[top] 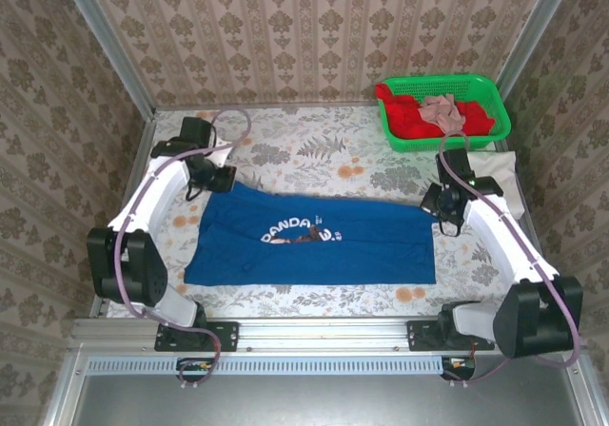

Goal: Fold and stack the t-shirts

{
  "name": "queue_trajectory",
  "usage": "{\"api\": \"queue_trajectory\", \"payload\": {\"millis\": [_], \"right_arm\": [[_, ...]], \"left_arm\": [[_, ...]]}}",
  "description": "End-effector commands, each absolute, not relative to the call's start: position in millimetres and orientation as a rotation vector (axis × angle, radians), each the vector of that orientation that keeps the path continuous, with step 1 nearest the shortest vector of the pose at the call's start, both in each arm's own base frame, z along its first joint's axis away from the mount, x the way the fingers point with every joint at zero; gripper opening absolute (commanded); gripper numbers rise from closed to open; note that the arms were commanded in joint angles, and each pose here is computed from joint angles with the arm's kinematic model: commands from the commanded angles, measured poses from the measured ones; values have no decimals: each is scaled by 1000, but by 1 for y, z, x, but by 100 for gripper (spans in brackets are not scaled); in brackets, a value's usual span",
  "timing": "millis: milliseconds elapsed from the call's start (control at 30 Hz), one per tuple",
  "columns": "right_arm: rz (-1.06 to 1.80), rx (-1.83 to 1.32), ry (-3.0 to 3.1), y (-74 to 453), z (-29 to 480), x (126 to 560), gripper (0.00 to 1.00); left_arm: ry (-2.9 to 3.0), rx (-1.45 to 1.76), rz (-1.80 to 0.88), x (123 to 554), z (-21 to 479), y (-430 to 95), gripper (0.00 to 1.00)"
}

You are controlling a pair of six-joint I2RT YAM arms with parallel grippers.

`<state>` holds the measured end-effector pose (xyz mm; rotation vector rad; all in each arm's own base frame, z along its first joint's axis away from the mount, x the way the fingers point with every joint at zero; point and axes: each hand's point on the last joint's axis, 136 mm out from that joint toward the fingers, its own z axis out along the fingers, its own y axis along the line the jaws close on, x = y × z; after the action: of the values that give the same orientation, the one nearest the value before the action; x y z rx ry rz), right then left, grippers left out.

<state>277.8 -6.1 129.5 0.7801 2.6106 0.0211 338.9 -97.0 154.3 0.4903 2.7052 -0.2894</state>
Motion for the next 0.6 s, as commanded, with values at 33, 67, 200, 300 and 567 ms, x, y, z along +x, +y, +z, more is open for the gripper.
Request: {"api": "queue_trajectory", "payload": {"millis": [33,67,200,300,567], "right_arm": [[-36,842,2686,-11,117,237,0],[-48,853,2697,-12,114,231,0],[-94,899,2724,-16,108,212,0],[-123,924,2745,-18,103,200,0],[-134,947,2809,-16,95,181,0]], "left_arm": [[2784,497,-362,300,149,-94,0],[2804,491,-367,292,148,-93,0],[2839,480,-383,264,144,-90,0],[2828,519,-396,248,148,-89,0],[2680,718,-474,225,167,-99,0]]}}
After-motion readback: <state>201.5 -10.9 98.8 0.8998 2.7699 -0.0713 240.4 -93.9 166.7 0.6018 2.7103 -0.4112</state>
